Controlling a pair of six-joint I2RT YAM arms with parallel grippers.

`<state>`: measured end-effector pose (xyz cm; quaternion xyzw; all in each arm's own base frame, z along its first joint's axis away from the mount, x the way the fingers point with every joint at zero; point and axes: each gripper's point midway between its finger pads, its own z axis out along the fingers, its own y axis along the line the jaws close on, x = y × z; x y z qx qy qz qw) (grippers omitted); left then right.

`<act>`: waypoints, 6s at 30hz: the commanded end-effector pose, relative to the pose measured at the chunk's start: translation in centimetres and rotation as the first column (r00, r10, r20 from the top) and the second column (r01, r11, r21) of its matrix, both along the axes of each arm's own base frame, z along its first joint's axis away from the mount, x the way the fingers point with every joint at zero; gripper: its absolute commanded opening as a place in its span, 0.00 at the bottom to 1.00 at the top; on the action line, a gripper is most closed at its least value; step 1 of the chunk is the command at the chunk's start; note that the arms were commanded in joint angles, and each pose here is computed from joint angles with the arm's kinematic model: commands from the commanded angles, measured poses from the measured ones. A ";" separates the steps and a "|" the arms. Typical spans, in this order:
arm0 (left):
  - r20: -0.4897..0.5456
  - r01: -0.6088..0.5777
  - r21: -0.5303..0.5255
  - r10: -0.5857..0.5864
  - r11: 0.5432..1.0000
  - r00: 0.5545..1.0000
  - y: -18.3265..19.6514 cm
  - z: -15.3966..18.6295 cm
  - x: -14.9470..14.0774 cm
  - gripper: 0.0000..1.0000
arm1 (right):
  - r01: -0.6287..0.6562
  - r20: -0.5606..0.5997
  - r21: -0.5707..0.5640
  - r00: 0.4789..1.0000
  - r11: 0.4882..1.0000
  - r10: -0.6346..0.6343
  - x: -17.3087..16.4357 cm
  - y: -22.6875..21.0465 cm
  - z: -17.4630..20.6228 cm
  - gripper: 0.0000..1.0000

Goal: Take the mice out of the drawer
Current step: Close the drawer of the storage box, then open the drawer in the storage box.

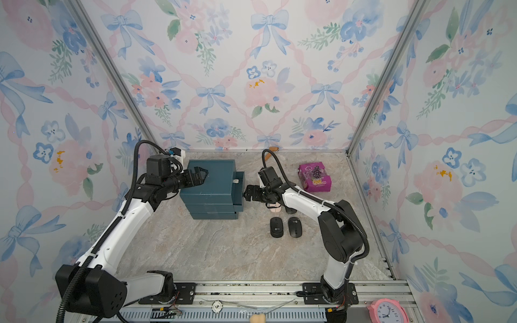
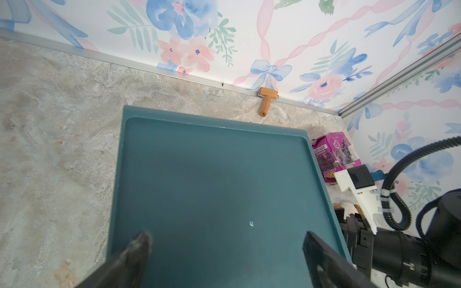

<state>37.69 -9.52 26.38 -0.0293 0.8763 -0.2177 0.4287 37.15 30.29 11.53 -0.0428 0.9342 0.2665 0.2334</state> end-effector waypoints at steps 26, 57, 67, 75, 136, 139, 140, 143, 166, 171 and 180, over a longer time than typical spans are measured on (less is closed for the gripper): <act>0.195 -0.079 0.142 0.050 0.987 0.980 1.5 6.7 0.1 0.98 | 0.056 0.084 0.083 0.994 0.995 -0.063 2.9 2.3 4.9 0.94; 0.207 0.111 0.364 -0.196 0.925 0.959 -11.1 -1.4 0.2 0.98 | 0.134 -0.221 0.473 0.975 0.871 -0.030 3.4 4.2 -1.1 0.77; 0.208 0.100 0.344 -0.180 0.934 0.962 -10.9 -1.3 -0.1 0.98 | 0.144 -0.284 0.444 0.959 0.884 -0.013 2.5 4.6 -4.5 0.57; 0.216 0.081 0.354 -0.165 0.932 0.962 -10.3 -1.1 -0.3 0.98 | 0.142 -0.301 0.458 0.953 0.878 0.003 2.3 5.2 -5.8 0.45; 0.176 0.025 0.382 -0.100 0.924 0.979 -9.0 -2.0 -0.1 0.98 | 0.193 -0.290 0.331 0.952 0.924 -0.094 1.0 -0.2 -5.1 0.03; 0.175 0.022 0.384 -0.096 0.923 0.980 -8.9 -2.1 -0.1 0.98 | 0.218 -0.289 0.287 0.948 0.933 -0.133 0.9 -1.9 -5.3 0.03; 0.178 0.020 0.384 -0.095 0.923 0.979 -8.9 -2.0 -0.1 0.98 | 0.228 -0.295 0.273 0.945 0.935 -0.144 0.8 -2.5 -5.4 0.03; 0.177 0.017 0.384 -0.091 0.923 0.980 -8.8 -2.0 -0.1 0.98 | 0.250 -0.292 0.257 0.941 0.934 -0.172 0.7 -3.9 -5.4 0.03; 0.175 0.007 0.381 -0.079 0.925 0.981 -8.4 -1.9 0.0 0.98 | 0.340 -0.249 0.204 0.925 0.918 -0.288 0.8 -8.8 -4.0 0.03; 0.172 0.009 0.378 -0.079 0.926 0.982 -8.5 -2.0 0.0 0.98 | 0.347 -0.232 0.196 0.925 0.917 -0.300 0.9 -9.2 -3.5 0.03; 0.177 0.007 0.377 -0.079 0.926 0.981 -8.6 -1.7 0.2 0.98 | 0.344 -0.223 0.190 0.927 0.920 -0.301 1.1 -9.4 -3.1 0.05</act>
